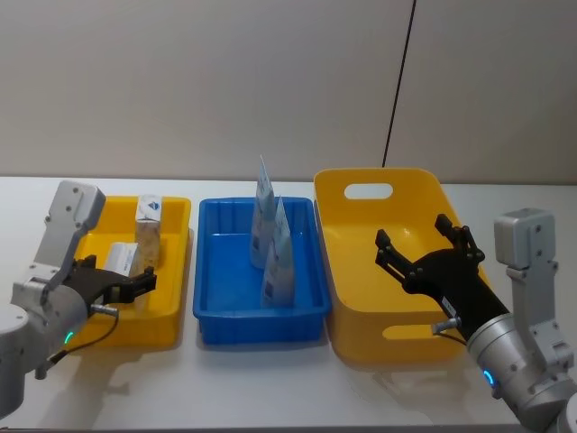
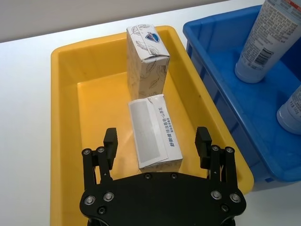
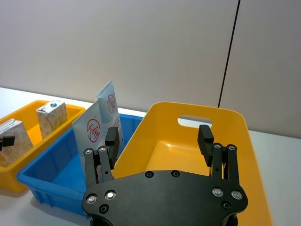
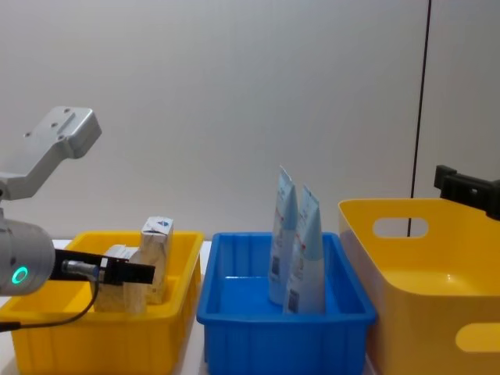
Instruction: Bimanual collaborative sorting of washing and personal care products
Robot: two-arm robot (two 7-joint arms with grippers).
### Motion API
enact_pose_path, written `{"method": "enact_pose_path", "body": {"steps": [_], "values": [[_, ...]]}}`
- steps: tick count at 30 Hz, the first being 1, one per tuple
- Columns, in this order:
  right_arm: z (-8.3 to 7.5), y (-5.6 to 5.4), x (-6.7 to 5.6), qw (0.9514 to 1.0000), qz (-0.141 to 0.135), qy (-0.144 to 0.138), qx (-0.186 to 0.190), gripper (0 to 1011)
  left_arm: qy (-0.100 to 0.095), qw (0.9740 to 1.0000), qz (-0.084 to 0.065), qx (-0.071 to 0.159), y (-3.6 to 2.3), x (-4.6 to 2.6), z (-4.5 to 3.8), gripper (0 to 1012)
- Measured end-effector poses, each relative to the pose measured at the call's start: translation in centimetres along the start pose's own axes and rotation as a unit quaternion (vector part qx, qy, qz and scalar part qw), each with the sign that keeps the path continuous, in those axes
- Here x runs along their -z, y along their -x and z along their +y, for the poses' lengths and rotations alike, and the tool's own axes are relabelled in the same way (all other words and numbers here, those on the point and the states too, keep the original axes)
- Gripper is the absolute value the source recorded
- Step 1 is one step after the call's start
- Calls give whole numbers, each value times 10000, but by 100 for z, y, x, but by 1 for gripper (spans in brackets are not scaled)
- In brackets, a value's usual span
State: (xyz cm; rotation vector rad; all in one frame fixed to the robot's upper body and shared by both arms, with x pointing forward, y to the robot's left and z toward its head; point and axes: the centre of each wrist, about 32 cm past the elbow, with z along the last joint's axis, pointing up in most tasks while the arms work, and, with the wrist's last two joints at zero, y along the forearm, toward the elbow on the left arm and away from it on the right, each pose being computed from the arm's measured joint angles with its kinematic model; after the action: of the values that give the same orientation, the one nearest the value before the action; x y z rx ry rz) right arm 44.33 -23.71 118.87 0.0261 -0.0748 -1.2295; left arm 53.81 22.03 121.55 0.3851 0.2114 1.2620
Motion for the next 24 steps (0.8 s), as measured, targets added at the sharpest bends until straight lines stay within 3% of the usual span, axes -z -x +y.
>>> {"method": "enact_pose_path", "body": {"steps": [11, 19, 24], "values": [[0, 0, 0, 10000, 0, 0, 0, 1002, -43, 10000, -38, -34, -11, -22, 14, 756], [0, 0, 0, 10000, 0, 0, 0, 1002, -54, 10000, -49, -47, -16, -29, 18, 484], [0, 0, 0, 10000, 0, 0, 0, 1002, -60, 10000, -52, -54, -18, -32, 20, 443]]}}
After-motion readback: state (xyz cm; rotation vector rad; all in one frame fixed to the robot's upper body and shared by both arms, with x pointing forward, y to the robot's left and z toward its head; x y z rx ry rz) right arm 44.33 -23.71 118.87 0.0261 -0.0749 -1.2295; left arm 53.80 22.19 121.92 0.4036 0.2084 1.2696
